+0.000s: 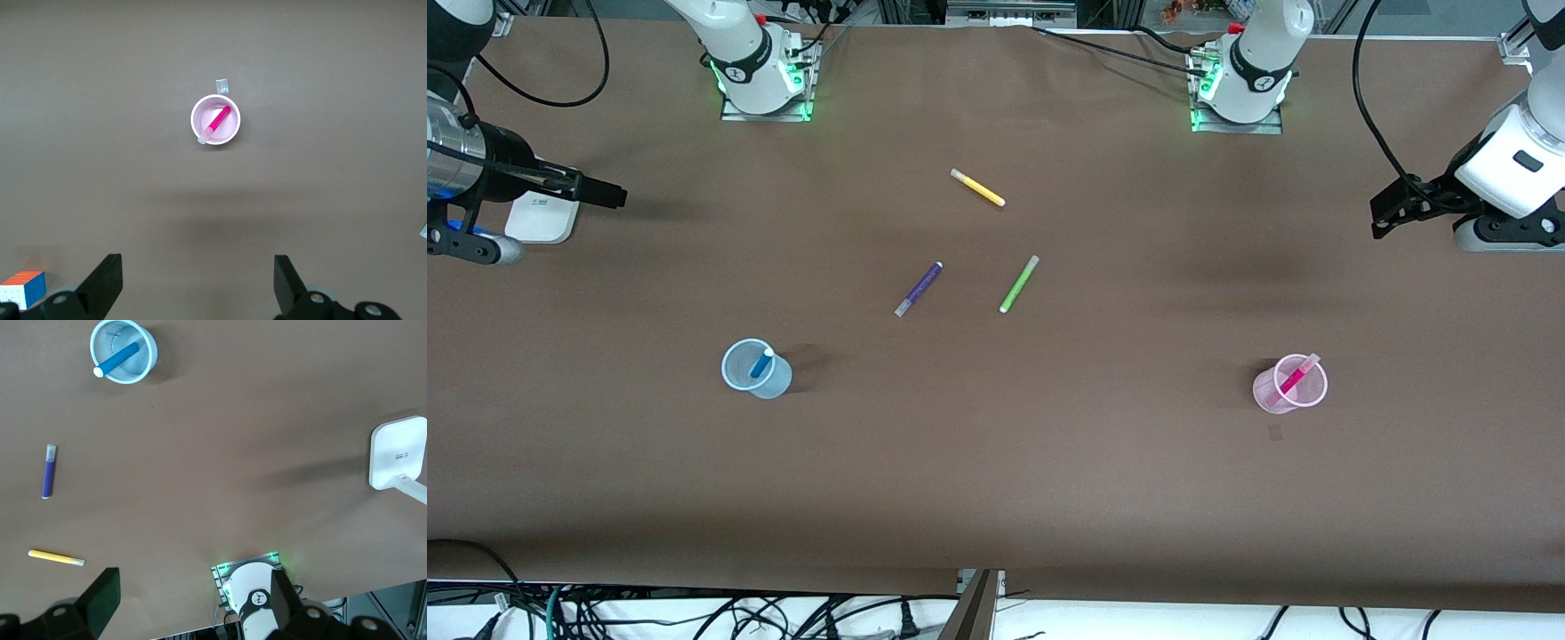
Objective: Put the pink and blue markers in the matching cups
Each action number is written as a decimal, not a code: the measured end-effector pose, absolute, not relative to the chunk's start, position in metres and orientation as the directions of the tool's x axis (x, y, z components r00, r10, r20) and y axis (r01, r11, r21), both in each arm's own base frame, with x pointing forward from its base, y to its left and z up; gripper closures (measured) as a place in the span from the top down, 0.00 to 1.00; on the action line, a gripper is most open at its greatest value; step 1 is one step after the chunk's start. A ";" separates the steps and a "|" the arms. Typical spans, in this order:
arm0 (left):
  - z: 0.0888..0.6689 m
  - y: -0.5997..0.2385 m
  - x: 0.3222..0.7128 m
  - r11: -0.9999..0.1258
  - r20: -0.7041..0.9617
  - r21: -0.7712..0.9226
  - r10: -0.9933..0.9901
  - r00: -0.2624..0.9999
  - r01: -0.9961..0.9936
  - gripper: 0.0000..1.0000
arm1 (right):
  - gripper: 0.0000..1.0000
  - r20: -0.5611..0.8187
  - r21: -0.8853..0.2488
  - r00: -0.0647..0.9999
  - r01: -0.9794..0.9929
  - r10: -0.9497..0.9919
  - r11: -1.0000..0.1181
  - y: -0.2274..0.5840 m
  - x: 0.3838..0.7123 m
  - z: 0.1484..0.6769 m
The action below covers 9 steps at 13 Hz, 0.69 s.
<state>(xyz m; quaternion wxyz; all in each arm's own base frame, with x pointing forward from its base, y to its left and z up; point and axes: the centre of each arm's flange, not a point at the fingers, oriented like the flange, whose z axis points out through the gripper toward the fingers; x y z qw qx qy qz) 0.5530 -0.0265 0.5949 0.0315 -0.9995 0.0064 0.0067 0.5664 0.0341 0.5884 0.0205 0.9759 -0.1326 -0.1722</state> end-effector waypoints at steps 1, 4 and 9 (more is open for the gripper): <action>0.595 -0.027 0.553 -0.998 -0.014 -0.063 -0.012 1.000 -0.013 1.00 | 1.00 -0.331 0.085 0.906 -0.250 -0.264 -0.965 0.035 0.566 0.588; 0.595 -0.026 0.553 -0.998 -0.014 -0.063 -0.012 1.000 -0.013 1.00 | 0.99 -0.317 0.082 0.912 -0.247 -0.260 -0.966 0.036 0.561 0.584; 0.595 -0.026 0.553 -0.998 -0.014 -0.063 -0.012 1.000 -0.013 1.00 | 1.00 -0.174 0.038 0.966 -0.189 -0.193 -0.981 0.036 0.521 0.584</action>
